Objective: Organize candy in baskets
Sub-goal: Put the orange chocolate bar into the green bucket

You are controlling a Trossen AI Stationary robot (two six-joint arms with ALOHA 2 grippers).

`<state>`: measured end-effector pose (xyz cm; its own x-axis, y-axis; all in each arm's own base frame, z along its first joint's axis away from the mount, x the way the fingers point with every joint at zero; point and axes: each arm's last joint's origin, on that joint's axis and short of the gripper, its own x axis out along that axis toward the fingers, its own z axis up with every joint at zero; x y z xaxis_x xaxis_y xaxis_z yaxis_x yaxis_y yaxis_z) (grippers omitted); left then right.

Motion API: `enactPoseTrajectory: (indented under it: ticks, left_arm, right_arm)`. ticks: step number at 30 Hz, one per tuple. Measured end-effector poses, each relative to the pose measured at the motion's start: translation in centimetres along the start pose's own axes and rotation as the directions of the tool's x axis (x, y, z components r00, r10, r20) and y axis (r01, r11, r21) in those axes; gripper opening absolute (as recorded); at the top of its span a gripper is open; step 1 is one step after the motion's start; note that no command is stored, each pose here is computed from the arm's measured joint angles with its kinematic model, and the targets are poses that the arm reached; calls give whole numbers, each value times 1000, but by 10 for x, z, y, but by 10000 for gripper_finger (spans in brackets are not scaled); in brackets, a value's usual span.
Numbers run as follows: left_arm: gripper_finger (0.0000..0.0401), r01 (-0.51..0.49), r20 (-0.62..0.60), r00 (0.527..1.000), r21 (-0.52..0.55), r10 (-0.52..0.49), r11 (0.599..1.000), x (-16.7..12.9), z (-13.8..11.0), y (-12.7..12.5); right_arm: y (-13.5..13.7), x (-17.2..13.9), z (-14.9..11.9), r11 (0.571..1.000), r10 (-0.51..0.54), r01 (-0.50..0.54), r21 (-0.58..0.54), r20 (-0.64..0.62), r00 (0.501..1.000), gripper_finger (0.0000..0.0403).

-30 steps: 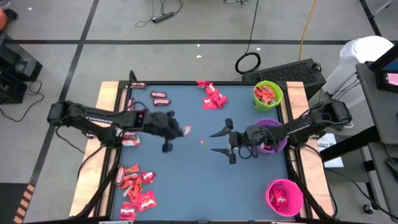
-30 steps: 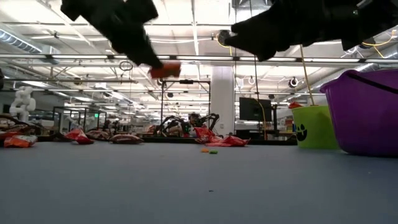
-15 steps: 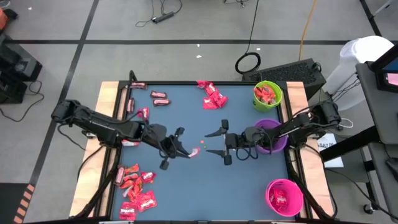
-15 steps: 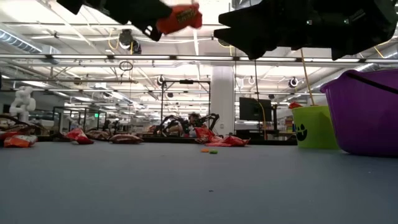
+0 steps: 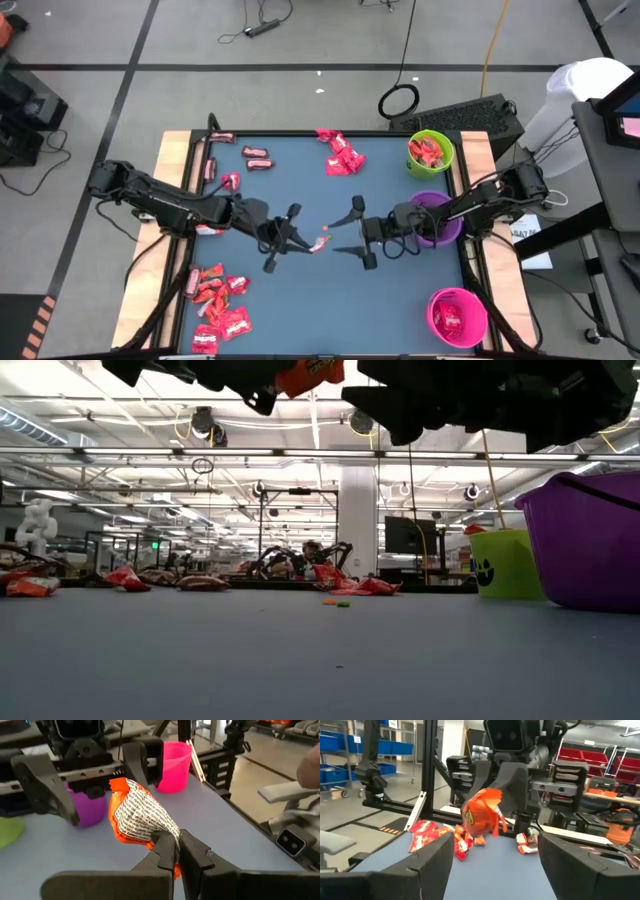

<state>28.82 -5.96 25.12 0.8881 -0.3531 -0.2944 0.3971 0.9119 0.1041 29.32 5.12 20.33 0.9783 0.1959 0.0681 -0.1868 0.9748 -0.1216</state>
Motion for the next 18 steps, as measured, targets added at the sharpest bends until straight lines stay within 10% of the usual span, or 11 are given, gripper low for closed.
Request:
enactPoseTrajectory:
  ticks: [18]
  left_arm:
    - [11, -4, 19, 1000, 8, 4, 1000, 4, 0, 1]
  right_arm:
    - [2, 35, 1, 996, 77, -76, -35, 22, 997, 243]
